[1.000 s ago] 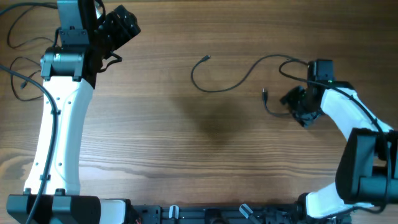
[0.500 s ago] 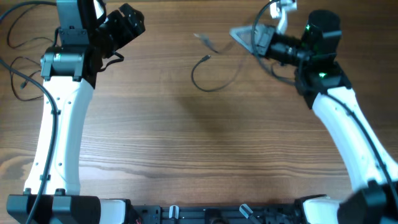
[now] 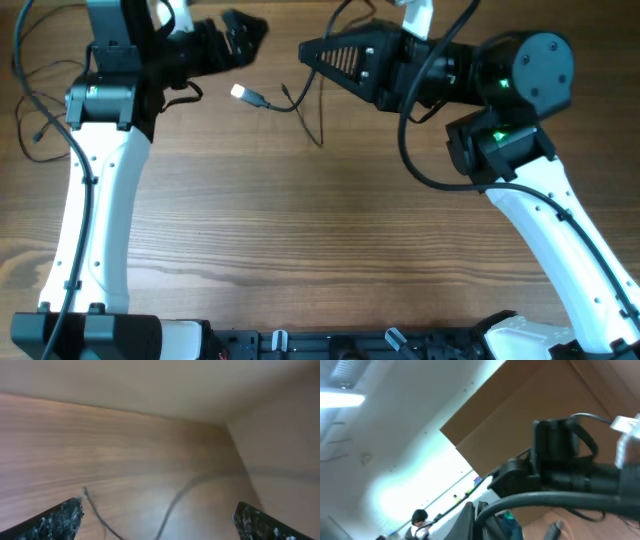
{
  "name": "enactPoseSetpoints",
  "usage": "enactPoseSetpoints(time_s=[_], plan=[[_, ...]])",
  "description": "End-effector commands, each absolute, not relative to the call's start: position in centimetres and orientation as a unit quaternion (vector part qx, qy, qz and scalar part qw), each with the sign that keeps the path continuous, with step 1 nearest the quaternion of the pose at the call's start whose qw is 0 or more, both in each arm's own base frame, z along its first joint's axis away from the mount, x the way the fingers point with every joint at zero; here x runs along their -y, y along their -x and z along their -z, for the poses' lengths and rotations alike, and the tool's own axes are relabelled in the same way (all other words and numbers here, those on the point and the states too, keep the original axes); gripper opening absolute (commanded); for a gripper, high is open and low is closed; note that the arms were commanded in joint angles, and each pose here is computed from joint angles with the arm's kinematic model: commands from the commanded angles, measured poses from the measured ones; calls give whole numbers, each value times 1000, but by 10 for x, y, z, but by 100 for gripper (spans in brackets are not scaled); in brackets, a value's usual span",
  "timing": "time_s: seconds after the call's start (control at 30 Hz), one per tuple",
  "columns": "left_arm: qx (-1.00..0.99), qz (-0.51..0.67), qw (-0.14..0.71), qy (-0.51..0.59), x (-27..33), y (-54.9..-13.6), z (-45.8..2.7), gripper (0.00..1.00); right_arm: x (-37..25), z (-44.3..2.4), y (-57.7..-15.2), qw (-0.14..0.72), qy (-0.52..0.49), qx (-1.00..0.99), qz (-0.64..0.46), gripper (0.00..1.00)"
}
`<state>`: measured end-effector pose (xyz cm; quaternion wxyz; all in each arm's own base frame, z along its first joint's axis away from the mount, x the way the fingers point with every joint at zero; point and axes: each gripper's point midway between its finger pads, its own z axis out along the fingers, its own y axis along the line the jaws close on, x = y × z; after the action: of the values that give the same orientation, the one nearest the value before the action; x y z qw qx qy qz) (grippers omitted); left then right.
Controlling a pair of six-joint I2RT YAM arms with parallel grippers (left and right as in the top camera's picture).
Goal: Untangle cables
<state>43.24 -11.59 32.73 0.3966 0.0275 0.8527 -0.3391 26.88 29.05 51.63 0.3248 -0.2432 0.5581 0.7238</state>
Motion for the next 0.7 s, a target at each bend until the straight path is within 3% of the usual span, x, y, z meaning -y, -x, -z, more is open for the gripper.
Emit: enactPoseSetpoints(time_s=[0.0,0.2,0.4,0.6,0.67], plan=[[-795,387,380,-271,171,-396,-315,100,-288,-535,-255,297,241,-541,-749,4],[-752,412,340,-387,228,-385,-271,100,-286,-540,-253,289,233,-537,-758,4],[-754,363,369,-405,248,-421,-241,100,-286,-540,-249,278,237,-538,-760,4],[-759,375,334,-414,269,-420,-207,100,-283,-548,-245,286,242,-522,-766,4],[-764,363,333,-416,274,-424,-197,94,-283,-547,-245,283,241,-524,-767,4]])
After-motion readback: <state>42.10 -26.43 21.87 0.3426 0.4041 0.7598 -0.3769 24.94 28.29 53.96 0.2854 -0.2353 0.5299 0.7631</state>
